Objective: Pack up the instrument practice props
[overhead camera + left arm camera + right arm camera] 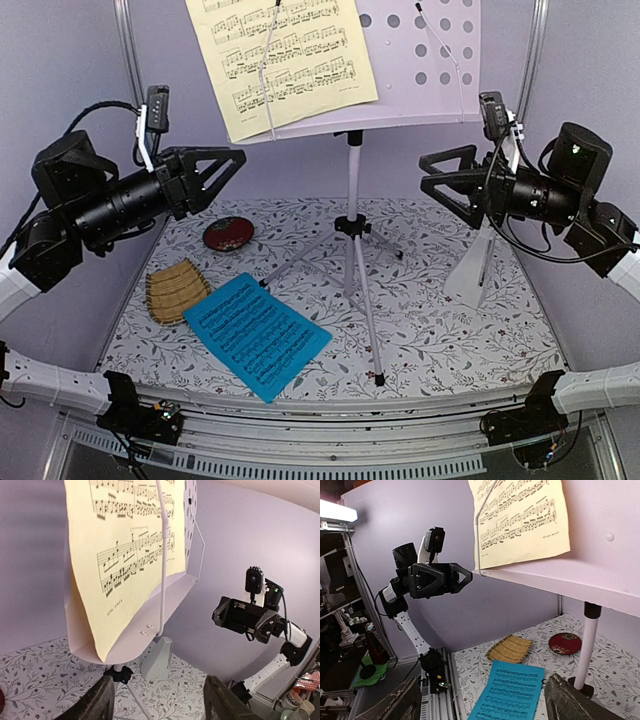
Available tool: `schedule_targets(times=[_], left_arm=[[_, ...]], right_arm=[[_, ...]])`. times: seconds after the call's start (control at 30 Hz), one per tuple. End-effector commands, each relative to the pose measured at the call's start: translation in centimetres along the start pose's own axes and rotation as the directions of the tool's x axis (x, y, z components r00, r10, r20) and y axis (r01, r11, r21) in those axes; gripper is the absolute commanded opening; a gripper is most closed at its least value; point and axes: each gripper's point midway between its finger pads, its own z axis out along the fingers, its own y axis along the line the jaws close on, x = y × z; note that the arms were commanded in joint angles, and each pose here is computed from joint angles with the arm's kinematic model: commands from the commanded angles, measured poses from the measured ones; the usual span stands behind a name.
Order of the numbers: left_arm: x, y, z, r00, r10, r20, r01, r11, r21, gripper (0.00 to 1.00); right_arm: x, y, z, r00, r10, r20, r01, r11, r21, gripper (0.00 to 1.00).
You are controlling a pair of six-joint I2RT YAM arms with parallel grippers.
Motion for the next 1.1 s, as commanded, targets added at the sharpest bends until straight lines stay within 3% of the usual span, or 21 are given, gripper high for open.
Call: schedule_targets(times=[0.0,0.17,0.33,0.7,0.9,1.07], left_arm=[[-0.8,1.4,-0.8,0.995,0.091,-0.027,-0.092,0.995,-0.049,0.63],[-4.5,3.1,-1.5,0.988,0.154,0.013,-0.152,0.981,-0.119,0.66],[-8.2,2.6,-0.6,0.982,0.181,0.051,-0.178,0.982,-0.056,0.70],[-11.5,3.2,2.3,0.986,0.159,0.057,-0.163,0.985,0.063,0.45],[-11.4,3.8,2.7,0.989,0.140,0.052,-0.143,0.987,0.068,0.19],[-11.7,3.9,2.4,0.988,0.141,0.061,-0.145,0.988,0.060,0.17]], right_arm=[[-2.5,2.4,1.0,0.998,0.034,0.043,-0.028,0.990,-0.135,0.85],[-4.1,3.1,4.0,0.997,0.045,0.056,-0.037,0.988,-0.148,0.84],[-5.7,3.3,7.6,0.997,0.025,0.074,-0.015,0.990,-0.140,0.80],[-9.0,2.7,14.0,0.989,0.058,0.137,-0.036,0.987,-0.155,0.70],[-10.3,2.8,16.1,0.973,0.133,0.190,-0.094,0.976,-0.199,0.65],[-11.3,2.9,18.0,0.961,0.142,0.236,-0.102,0.979,-0.177,0.64]])
